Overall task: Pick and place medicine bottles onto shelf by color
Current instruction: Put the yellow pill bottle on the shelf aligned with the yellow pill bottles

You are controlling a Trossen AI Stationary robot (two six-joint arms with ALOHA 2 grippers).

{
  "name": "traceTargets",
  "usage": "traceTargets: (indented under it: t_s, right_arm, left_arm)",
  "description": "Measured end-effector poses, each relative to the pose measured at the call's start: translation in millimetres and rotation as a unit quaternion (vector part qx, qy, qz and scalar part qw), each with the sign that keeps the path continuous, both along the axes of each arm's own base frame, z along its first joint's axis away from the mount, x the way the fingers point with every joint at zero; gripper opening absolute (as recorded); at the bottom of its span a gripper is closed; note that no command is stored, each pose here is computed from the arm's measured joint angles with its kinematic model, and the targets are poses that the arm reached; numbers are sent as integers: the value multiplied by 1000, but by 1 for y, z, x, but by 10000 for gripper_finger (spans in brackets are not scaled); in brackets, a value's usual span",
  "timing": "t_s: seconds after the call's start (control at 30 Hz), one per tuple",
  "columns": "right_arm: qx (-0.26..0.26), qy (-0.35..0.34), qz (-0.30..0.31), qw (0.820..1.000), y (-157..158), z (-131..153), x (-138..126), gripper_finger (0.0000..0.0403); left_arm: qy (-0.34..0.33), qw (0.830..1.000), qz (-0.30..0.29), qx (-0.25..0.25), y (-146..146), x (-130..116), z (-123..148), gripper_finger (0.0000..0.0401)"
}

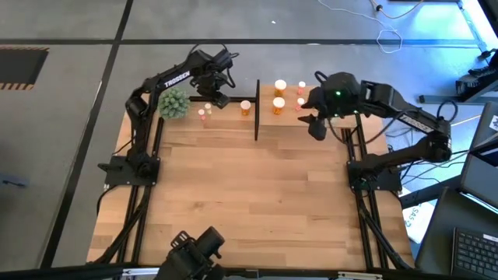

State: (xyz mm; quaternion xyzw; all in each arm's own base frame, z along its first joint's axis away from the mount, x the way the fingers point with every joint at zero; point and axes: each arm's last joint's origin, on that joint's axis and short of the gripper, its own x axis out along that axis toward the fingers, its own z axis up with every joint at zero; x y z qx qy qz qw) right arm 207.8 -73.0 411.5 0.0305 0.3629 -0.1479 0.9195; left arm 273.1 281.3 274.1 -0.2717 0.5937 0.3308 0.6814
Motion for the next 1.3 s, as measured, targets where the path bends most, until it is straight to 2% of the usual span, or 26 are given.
traceTargets:
  t_s: [0.13,0.33,0.6,0.8,1.1,1.3]
  right_arm:
    - [1,36,11,999,-5,-4,13,213]
    - [0,50,17,999,-9,-7,25,213]
    - [1,50,16,999,-9,-7,26,213]
    - [0,50,16,999,-9,-7,26,213]
    - [-1,45,16,999,-9,-7,27,213]
    - [-1,46,16,999,-9,-7,27,213]
  left_arm:
    - [1,1000,8,0,1,0,-1,159]
    - [11,1000,18,-10,4,-7,-1,159]
    - [13,999,31,-15,11,-17,-2,159]
    - [17,999,29,-18,15,-21,-18,159]
    - [-2,1000,13,10,20,-17,-32,159]
    - [12,1000,5,4,18,-19,-44,159]
